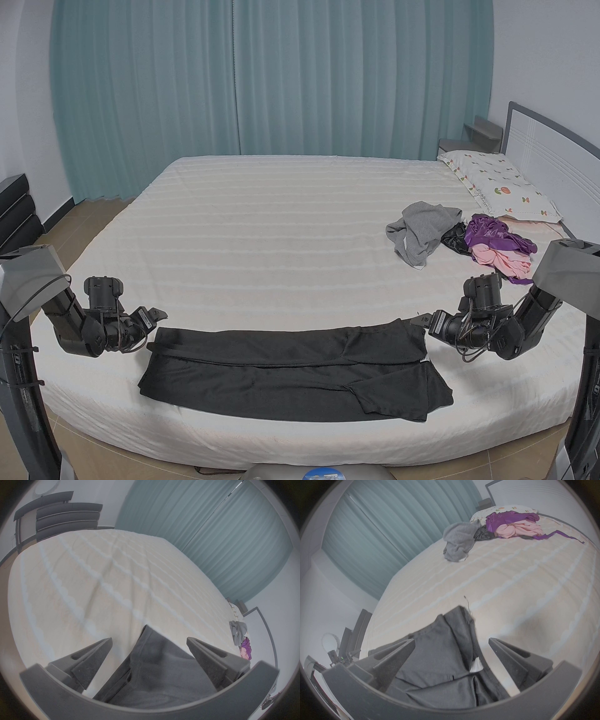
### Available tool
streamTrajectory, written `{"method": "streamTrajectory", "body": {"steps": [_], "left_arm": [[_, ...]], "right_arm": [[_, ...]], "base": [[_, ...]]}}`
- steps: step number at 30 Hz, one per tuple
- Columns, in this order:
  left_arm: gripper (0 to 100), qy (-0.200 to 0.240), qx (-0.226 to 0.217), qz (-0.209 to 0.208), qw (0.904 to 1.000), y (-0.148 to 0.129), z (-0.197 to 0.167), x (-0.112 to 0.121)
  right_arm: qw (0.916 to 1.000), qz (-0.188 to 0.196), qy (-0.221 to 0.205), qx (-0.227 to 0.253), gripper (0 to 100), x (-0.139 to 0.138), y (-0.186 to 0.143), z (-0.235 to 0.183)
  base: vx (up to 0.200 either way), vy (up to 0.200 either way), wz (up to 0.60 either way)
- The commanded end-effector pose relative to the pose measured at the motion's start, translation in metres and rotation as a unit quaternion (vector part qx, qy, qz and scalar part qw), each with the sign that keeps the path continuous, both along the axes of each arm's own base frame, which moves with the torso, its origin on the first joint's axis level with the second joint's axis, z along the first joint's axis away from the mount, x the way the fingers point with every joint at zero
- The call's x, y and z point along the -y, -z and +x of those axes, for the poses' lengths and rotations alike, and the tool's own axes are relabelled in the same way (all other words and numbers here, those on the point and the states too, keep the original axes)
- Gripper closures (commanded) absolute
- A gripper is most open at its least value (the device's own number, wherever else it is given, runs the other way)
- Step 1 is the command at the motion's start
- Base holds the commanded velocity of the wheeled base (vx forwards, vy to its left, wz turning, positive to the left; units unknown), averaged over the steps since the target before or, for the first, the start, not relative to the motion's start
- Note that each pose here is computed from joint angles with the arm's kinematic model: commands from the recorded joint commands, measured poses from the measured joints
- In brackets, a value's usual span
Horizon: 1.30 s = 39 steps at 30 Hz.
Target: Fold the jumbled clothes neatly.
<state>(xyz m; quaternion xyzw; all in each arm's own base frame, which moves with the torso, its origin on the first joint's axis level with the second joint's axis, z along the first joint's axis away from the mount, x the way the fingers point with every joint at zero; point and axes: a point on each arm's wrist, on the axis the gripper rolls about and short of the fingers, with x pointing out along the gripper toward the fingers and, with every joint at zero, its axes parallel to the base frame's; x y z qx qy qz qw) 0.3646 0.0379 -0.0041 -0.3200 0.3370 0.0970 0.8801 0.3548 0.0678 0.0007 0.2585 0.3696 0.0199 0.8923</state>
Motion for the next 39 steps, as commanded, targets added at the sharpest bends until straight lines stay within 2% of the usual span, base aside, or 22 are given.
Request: {"method": "streamTrajectory", "body": {"steps": [1, 8, 13, 18, 19, 27, 30, 39], "left_arm": [[0, 0.006, 0.005, -0.003, 1.0, 0.007, 0.032, -0.001], [0, 0.015, -0.01, -0.001, 0.9998, 0.025, 0.059, 0.001], [0, 0.039, -0.019, 0.012, 0.999, 0.031, 0.057, 0.012], [0, 0.048, -0.024, 0.021, 0.9983, 0.034, 0.055, 0.013], [100, 0.048, -0.026, 0.021, 0.9983, 0.035, 0.054, 0.012], [100, 0.034, -0.02, 0.024, 0.9989, 0.033, 0.055, 0.007], [100, 0.02, -0.021, 0.025, 0.9993, 0.032, 0.054, -0.001], [100, -0.008, -0.025, 0.012, 0.9996, 0.033, 0.05, -0.01]], "right_arm": [[0.9995, 0.018, 0.026, 0.0, 0, 0.011, 0.011, 0.019], [0.998, 0.056, 0.03, -0.008, 0, 0.015, 0.019, 0.031], [0.9977, 0.056, 0.033, -0.019, 0, 0.016, 0.026, 0.037], [0.9977, 0.056, 0.032, -0.02, 0, 0.016, 0.027, 0.039], [0.9977, 0.056, 0.032, -0.021, 0, 0.016, 0.028, 0.039], [0.9977, 0.056, 0.031, -0.022, 0, 0.014, 0.035, 0.044], [0.9977, 0.056, 0.03, -0.023, 0, 0.013, 0.037, 0.048], [0.9977, 0.056, 0.027, -0.029, 0, 0.009, 0.042, 0.055]], "base": [[0.0, 0.0, 0.0], [0.0, 0.0, 0.0], [0.0, 0.0, 0.0], [0.0, 0.0, 0.0], [0.0, 0.0, 0.0], [0.0, 0.0, 0.0], [0.0, 0.0, 0.0], [0.0, 0.0, 0.0]]}}
